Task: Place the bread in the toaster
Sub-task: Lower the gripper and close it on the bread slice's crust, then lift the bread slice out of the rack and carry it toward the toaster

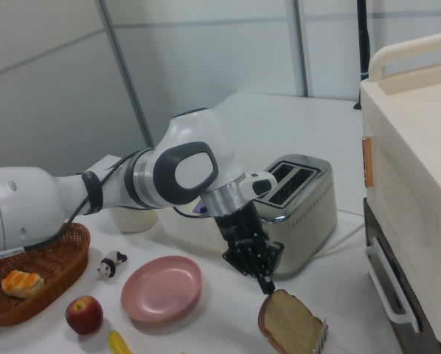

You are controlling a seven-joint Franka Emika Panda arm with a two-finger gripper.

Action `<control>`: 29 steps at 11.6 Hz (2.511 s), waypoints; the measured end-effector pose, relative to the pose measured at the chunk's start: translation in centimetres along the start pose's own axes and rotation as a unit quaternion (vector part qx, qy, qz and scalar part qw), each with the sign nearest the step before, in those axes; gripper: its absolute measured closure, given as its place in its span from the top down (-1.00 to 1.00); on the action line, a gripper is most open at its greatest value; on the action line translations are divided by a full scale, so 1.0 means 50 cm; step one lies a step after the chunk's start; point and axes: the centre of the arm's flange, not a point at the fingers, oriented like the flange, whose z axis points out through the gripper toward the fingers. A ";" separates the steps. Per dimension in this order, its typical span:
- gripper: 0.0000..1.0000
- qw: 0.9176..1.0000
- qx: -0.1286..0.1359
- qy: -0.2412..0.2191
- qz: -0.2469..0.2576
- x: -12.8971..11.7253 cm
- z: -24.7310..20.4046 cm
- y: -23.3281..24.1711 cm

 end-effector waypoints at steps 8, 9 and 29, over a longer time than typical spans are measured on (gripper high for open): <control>1.00 1.000 0.000 -0.009 0.008 -0.009 0.017 0.011; 1.00 1.000 0.002 -0.017 0.011 -0.004 0.035 -0.004; -0.81 0.998 0.026 0.047 0.033 -0.046 -0.120 0.073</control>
